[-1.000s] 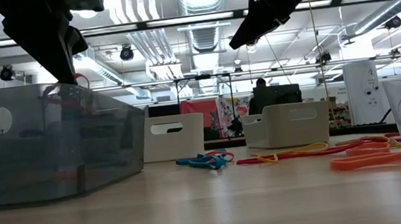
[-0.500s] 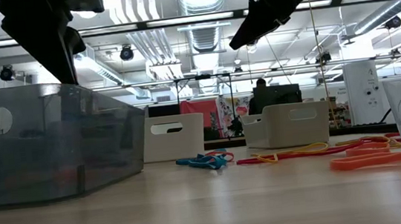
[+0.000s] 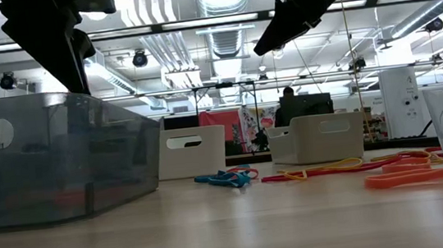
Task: Sort rubber bands into baskets
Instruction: Put the blue rubber band into the transparent bin
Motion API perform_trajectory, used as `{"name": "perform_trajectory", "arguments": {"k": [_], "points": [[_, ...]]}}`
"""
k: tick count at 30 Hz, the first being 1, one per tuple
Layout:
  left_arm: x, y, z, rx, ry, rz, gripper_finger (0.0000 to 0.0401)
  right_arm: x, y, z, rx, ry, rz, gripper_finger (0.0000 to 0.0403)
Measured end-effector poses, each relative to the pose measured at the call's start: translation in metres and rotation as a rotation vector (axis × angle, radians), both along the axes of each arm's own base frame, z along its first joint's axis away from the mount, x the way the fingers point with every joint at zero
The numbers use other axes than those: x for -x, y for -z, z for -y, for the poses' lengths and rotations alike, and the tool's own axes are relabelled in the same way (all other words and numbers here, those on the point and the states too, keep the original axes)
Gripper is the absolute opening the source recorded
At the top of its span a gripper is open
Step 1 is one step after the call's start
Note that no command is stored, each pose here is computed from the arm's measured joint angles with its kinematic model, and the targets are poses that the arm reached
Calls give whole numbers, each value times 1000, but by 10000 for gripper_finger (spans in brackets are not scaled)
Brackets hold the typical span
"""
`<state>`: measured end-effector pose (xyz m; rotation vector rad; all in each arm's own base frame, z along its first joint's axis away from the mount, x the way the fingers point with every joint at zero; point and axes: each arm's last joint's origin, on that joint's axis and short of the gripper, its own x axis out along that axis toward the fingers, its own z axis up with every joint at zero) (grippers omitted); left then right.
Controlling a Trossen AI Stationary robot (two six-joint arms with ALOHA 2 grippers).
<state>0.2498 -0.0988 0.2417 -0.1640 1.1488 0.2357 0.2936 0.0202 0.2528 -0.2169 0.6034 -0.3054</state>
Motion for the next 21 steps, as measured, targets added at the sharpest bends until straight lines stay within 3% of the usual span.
{"name": "perform_trajectory", "arguments": {"k": [10, 21], "points": [[4, -5, -2, -25, 36, 1, 114, 0, 0, 0, -6, 4, 2, 132], [27, -38, -17, -172, 109, 152, 114, 0, 0, 0, -47, 31, 21, 139]]}}
